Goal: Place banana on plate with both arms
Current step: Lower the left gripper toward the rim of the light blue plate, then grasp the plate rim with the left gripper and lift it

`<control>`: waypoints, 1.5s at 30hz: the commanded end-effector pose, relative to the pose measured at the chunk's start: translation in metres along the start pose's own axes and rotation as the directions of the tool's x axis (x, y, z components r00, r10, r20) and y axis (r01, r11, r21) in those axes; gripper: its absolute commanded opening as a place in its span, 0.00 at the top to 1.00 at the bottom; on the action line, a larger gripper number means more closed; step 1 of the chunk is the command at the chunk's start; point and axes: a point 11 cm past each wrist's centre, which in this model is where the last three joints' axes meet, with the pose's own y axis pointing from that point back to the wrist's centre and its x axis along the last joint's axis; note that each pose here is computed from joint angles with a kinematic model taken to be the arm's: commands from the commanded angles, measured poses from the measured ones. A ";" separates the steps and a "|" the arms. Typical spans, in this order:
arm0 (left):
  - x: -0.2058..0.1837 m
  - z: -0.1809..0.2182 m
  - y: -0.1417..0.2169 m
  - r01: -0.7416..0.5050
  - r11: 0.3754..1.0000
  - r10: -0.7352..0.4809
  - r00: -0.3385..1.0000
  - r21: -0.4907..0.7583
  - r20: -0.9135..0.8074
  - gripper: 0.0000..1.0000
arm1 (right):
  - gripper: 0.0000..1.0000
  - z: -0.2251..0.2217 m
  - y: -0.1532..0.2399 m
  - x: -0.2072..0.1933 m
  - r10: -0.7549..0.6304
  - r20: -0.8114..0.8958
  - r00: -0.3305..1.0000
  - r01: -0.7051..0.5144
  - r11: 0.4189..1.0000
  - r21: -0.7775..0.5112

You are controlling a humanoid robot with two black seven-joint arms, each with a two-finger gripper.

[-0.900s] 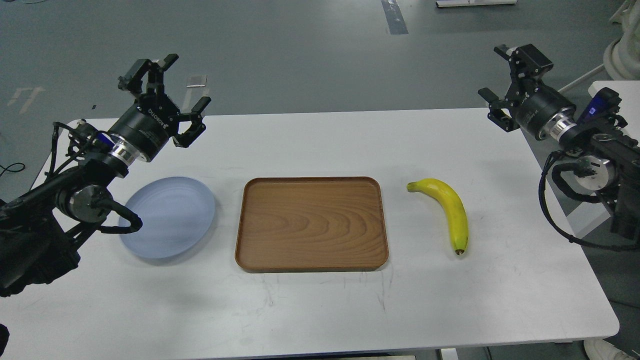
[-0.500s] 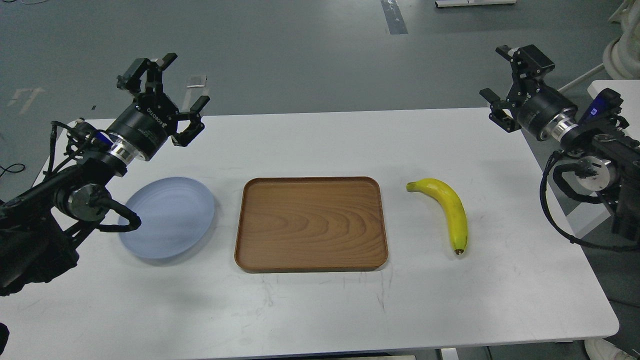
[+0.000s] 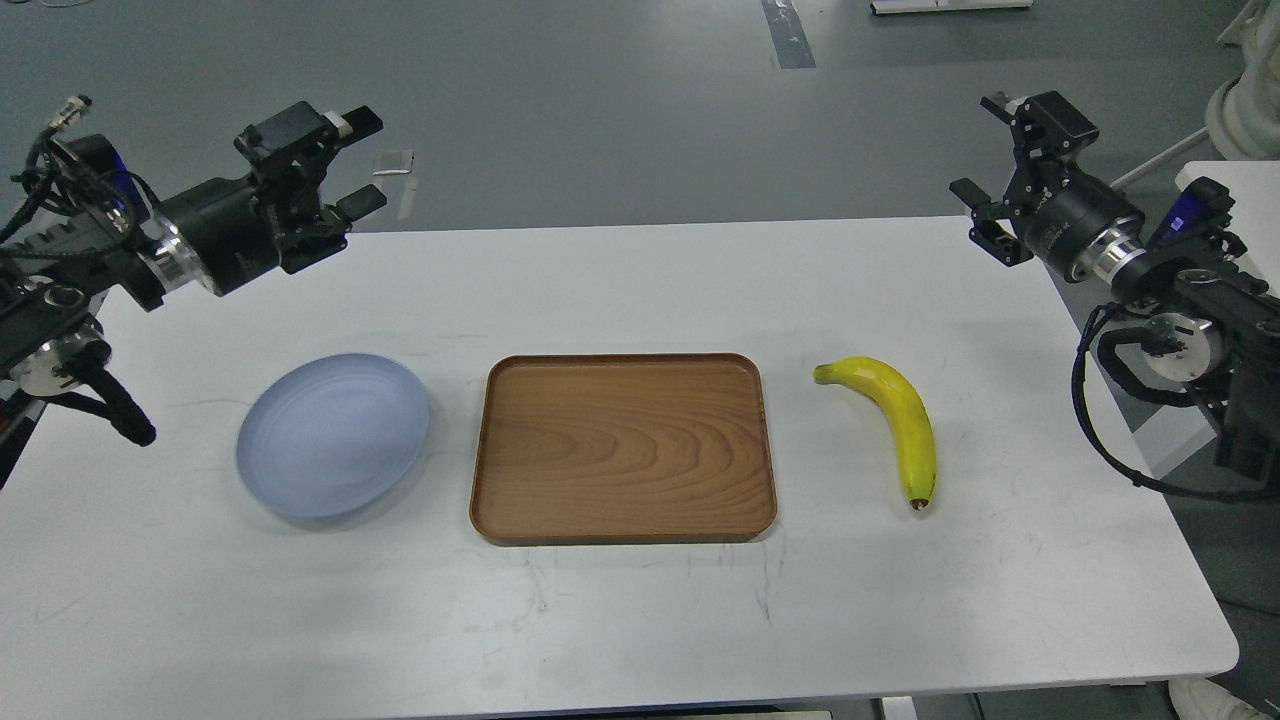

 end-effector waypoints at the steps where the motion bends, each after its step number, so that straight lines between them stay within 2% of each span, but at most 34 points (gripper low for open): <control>1: -0.007 -0.005 0.014 0.109 0.983 -0.144 0.958 0.147 0.247 0.01 | 0.00 0.001 0.000 -0.001 -0.002 0.000 1.000 0.002 1.000 -0.003; 4: -0.011 -0.029 0.030 0.153 0.930 -0.296 0.851 0.335 0.433 0.01 | 0.00 0.001 -0.001 -0.001 -0.004 0.000 1.000 0.004 1.000 -0.002; 7: -0.008 -0.053 0.043 0.110 0.890 -0.369 0.744 0.443 0.558 0.01 | 0.00 0.001 -0.001 -0.003 -0.007 0.001 1.000 0.007 1.000 -0.002; 12: -0.016 -0.110 0.077 0.078 0.809 -0.466 0.689 0.582 0.555 0.02 | 0.00 0.001 -0.001 -0.003 -0.007 0.001 1.000 0.007 1.000 -0.002; 16: -0.014 -0.136 0.098 0.035 0.770 -0.486 0.679 0.637 0.551 0.04 | 0.00 0.002 0.000 -0.002 -0.007 0.001 1.000 0.007 1.000 -0.004; 27: -0.047 -0.183 0.133 0.062 0.703 -0.480 0.777 0.709 0.408 0.09 | 0.00 0.003 0.000 -0.003 -0.008 0.003 1.000 0.008 1.000 -0.006; 34: -0.048 -0.188 0.137 0.055 0.696 -0.468 0.791 0.716 0.394 0.17 | 0.00 0.004 -0.002 -0.006 -0.013 0.006 1.000 0.013 1.000 -0.005; 45: -0.049 -0.188 0.138 0.063 0.697 -0.441 0.824 0.715 0.357 0.55 | 0.00 0.006 -0.001 -0.006 -0.012 0.007 1.000 0.012 1.000 -0.010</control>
